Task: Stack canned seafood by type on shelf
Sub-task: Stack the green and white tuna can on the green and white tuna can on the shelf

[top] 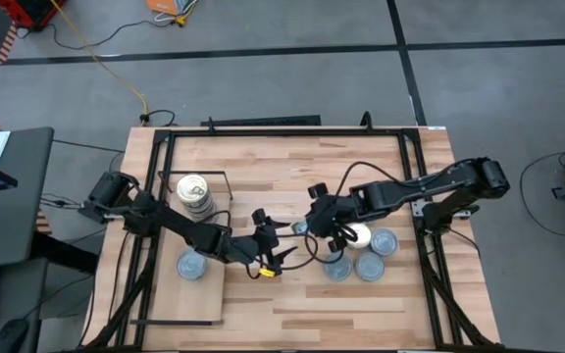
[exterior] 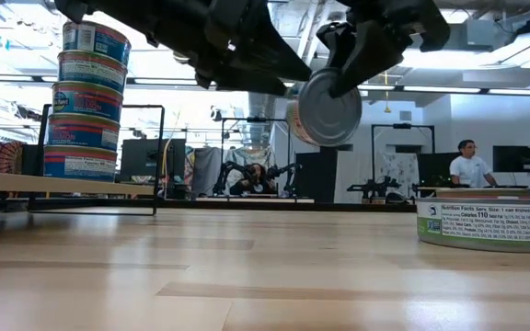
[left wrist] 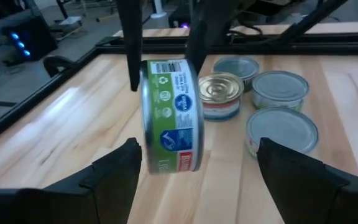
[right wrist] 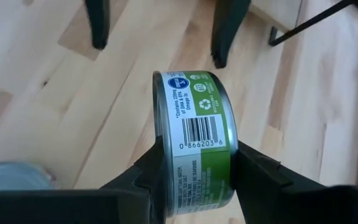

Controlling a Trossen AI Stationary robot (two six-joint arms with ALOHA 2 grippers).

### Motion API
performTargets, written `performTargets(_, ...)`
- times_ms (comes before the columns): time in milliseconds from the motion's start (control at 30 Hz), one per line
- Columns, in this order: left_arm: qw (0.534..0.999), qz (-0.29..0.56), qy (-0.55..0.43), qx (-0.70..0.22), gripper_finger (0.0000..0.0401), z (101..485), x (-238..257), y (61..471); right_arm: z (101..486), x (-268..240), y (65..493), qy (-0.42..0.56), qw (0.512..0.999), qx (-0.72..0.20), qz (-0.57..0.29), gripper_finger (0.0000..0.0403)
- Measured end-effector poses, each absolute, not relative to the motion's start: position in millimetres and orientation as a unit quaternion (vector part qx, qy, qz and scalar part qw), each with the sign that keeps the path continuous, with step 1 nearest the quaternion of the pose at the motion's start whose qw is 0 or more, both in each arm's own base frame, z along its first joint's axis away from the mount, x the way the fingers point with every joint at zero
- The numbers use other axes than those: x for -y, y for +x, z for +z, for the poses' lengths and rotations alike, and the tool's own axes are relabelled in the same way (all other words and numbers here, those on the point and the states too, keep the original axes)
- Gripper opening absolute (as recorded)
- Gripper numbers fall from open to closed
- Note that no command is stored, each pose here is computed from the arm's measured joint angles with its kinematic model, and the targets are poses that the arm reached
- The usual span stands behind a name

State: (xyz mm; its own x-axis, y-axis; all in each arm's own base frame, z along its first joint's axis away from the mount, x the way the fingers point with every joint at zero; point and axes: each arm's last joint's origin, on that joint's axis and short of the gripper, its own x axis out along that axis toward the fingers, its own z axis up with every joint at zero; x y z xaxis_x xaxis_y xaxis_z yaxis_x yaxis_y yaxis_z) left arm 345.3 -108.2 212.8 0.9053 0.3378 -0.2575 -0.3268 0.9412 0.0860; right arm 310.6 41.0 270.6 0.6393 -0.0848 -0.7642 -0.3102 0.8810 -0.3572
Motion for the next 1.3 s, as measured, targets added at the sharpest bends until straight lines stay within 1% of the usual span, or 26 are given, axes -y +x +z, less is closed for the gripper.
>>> performTargets(233, 0.974, 0.184, 0.015, -0.132, 0.0306, 213, 107, 345, 277, -45, 318, -0.226, 0.898, -0.372, 0.07, 0.0169)
performTargets(400, 0.969, 0.212, 0.016, -0.127, 0.0306, 213, 106, 344, 279, -53, 318, -0.228, 0.903, -0.355, 0.079, 0.0169)
performTargets(533, 0.968, 0.215, 0.028, -0.128, 0.03, 213, 106, 344, 281, -58, 319, -0.222, 0.908, -0.344, 0.082, 0.0169)
performTargets(600, 0.968, 0.215, 0.033, -0.128, 0.0282, 214, 106, 344, 281, -59, 319, -0.221, 0.909, -0.343, 0.082, 0.017)
performTargets(667, 0.966, 0.218, 0.043, -0.13, 0.0256, 214, 106, 344, 281, -58, 319, -0.216, 0.91, -0.344, 0.08, 0.017)
performTargets(767, 0.966, 0.216, 0.052, -0.132, 0.0203, 214, 106, 344, 281, -58, 319, -0.21, 0.912, -0.345, 0.073, 0.0171)
performTargets(867, 0.968, 0.205, 0.058, -0.136, 0.0138, 214, 106, 344, 281, -58, 319, -0.203, 0.914, -0.345, 0.071, 0.0175)
performTargets(900, 0.968, 0.204, 0.058, -0.136, 0.0126, 213, 106, 344, 281, -58, 319, -0.198, 0.914, -0.347, 0.068, 0.018)
performTargets(967, 0.968, 0.201, 0.065, -0.139, 0.0127, 213, 107, 344, 280, -58, 319, -0.187, 0.916, -0.349, 0.071, 0.0195)
performTargets(1133, 0.965, 0.191, 0.087, -0.157, 0.0127, 214, 112, 338, 282, -59, 316, -0.18, 0.914, -0.354, 0.081, 0.0258)
performTargets(1233, 0.965, 0.186, 0.068, -0.174, 0.0127, 230, 113, 324, 300, -56, 312, -0.18, 0.914, -0.354, 0.079, 0.0289)
performTargets(1300, 0.969, 0.156, 0.039, -0.188, 0.0127, 246, 113, 309, 317, -53, 305, -0.177, 0.918, -0.348, 0.074, 0.0303)
